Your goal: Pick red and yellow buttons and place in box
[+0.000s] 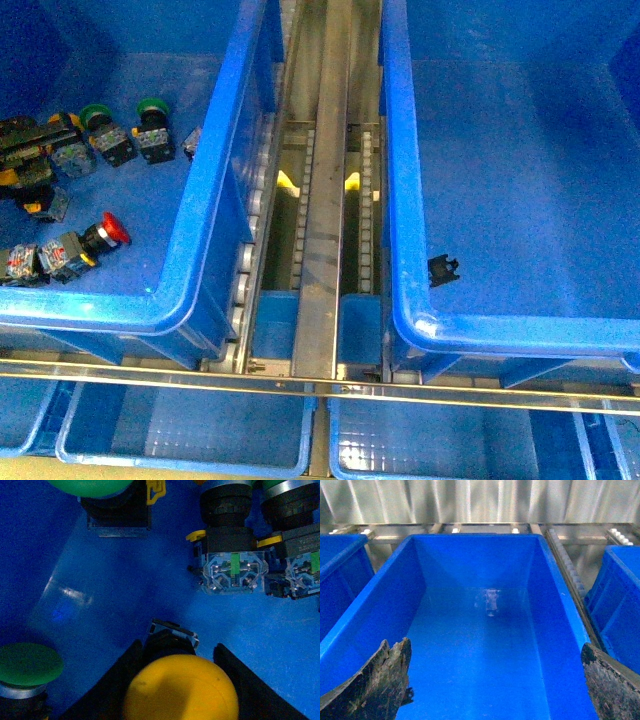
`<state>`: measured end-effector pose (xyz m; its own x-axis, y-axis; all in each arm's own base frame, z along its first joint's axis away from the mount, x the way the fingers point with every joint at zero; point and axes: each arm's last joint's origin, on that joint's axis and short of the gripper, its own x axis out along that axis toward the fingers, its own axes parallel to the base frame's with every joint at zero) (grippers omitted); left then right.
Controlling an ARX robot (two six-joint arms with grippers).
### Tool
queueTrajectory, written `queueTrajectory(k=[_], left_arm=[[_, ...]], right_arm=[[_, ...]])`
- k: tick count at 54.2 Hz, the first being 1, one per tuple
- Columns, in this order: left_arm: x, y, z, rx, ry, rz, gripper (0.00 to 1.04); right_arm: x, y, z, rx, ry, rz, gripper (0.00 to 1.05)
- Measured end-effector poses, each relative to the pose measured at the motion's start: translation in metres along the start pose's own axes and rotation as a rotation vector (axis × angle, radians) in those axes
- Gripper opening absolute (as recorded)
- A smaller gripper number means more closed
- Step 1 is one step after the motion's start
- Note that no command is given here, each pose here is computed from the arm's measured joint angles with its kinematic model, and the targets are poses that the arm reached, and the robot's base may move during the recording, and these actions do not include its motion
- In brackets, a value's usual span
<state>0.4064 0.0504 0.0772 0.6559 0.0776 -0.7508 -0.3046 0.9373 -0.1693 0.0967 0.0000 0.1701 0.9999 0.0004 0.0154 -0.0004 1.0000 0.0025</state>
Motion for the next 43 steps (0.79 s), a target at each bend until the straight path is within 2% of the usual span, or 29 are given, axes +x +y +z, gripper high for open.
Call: queueTrajectory(k=[6,15,28,43], left_arm=[[0.000,0.001,0.000,-0.002,0.001,-0.004,0.33],[-0.014,0.002,0.003,-0.048,0.029,-0.085,0.33],[-0.092,-0.016,0.017,-0.142,0.001,-0.321,0.33],[-0.142,-0.031,0.005,-0.212,0.070,-0.443,0.33]], right_arm=[[0.000,0.000,0.000,0.000,0.000,0.000,0.98],[0.000,0.000,0.000,0.000,0.000,0.000,0.98],[0.000,0.000,0.000,0.000,0.000,0.000,0.98],[0.000,0.000,0.000,0.000,0.000,0.000,0.98]])
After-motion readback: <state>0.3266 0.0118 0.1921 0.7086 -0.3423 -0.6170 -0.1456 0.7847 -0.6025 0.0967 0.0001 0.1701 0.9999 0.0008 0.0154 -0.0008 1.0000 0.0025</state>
